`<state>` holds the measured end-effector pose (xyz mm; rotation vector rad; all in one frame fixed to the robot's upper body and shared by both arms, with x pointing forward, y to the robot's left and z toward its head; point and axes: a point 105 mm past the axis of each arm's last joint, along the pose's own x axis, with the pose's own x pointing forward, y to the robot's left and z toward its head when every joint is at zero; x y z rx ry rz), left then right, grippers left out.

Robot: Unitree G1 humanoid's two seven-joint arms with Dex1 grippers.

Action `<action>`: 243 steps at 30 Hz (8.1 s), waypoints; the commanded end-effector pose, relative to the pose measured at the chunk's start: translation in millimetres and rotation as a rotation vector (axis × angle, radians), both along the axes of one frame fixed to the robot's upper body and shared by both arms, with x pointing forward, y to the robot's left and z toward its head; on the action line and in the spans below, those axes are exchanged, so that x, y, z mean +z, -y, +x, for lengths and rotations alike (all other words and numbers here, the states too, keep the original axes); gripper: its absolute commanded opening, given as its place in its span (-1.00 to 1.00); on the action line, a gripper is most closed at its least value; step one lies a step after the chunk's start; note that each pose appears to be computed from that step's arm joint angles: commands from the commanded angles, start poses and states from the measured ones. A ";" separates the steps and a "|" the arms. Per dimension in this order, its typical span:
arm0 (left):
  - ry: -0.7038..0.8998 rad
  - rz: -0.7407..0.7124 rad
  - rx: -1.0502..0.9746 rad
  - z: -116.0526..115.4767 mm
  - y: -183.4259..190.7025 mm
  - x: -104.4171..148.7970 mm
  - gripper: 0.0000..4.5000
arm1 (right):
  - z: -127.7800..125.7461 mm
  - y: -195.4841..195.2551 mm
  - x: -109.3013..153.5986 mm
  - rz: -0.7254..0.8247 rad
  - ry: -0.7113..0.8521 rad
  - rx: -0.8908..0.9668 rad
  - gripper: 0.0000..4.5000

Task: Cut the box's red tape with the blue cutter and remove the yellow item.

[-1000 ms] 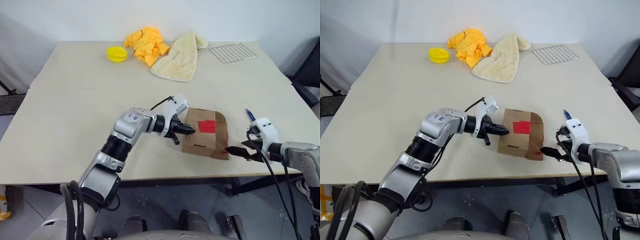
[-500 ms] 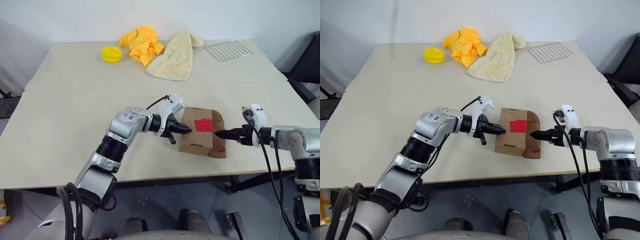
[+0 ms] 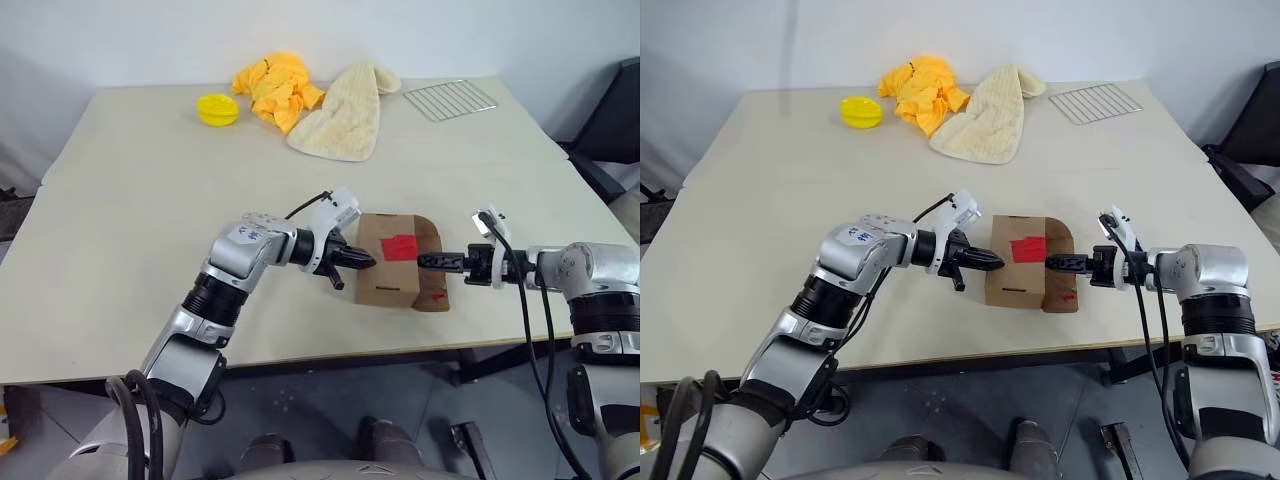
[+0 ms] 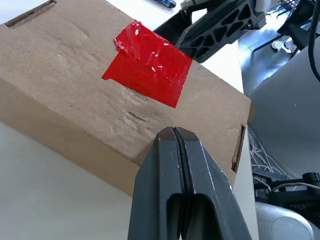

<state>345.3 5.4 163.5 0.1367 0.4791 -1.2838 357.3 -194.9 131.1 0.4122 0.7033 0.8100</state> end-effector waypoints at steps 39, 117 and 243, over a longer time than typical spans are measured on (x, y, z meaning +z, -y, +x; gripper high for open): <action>0.003 0.084 0.077 6.5 -15.0 -25.4 -1.00 | -24.0 -1.8 39.9 -0.176 0.040 -0.032 -0.97; -0.195 -0.273 -0.070 -10.7 18.3 34.4 -1.00 | -15.3 -16.7 105.0 -0.792 0.255 0.047 -0.97; 0.529 0.195 -0.296 9.5 54.7 59.1 -1.00 | -159.1 84.3 97.3 -0.611 1.012 -0.013 1.00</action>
